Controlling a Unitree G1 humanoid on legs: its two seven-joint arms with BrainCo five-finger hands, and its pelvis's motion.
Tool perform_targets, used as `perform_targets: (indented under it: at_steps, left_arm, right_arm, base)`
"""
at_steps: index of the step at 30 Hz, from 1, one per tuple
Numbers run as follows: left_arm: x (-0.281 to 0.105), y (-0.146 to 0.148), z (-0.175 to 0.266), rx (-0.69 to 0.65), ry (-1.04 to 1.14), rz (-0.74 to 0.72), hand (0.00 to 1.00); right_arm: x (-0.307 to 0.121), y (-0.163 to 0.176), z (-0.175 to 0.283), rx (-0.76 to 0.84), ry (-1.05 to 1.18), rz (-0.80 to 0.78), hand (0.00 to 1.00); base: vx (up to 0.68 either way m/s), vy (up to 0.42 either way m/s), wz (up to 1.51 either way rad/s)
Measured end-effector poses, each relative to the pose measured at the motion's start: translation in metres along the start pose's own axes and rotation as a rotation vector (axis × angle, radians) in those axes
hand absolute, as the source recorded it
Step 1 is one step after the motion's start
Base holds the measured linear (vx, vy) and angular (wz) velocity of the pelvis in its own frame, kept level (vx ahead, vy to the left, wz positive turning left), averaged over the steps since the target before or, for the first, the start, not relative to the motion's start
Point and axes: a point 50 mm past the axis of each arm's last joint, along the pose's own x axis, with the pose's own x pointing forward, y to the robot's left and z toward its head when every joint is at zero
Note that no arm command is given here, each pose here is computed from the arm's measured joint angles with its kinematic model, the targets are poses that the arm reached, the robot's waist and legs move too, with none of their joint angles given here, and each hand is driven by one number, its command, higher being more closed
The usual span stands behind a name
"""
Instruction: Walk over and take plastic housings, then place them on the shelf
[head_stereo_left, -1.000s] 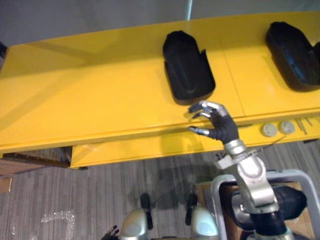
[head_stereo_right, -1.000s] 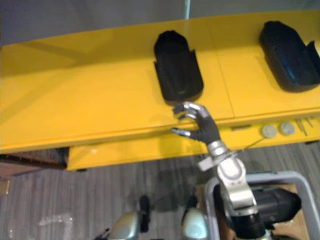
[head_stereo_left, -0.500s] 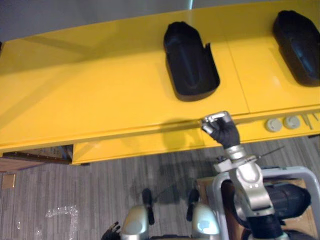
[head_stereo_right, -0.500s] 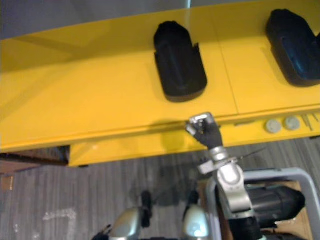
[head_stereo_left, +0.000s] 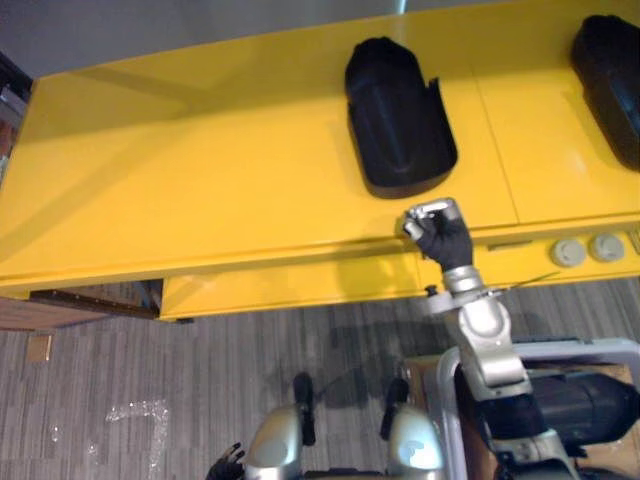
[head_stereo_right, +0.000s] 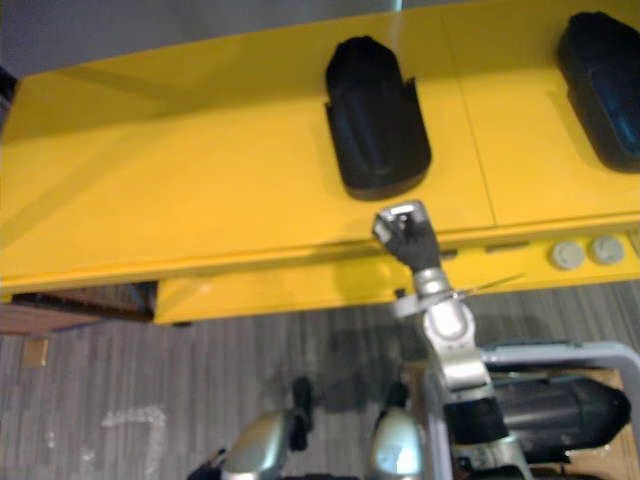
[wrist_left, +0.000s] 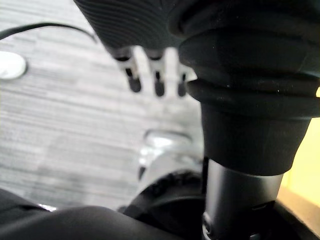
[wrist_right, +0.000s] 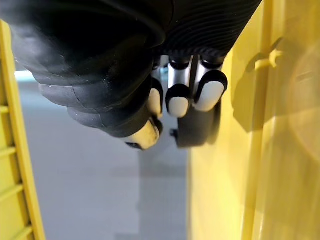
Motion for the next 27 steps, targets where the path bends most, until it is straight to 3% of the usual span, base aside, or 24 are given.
perform_targets:
  at_steps: [27]
  left_arm:
    - [0.001, -0.006, -0.001, 0.010, 0.024, -0.007, 0.00]
  right_arm:
    - [0.038, -0.009, -0.029, -0.019, 0.150, -0.041, 1.00]
  base:
    - [-0.02, -0.002, 0.02]
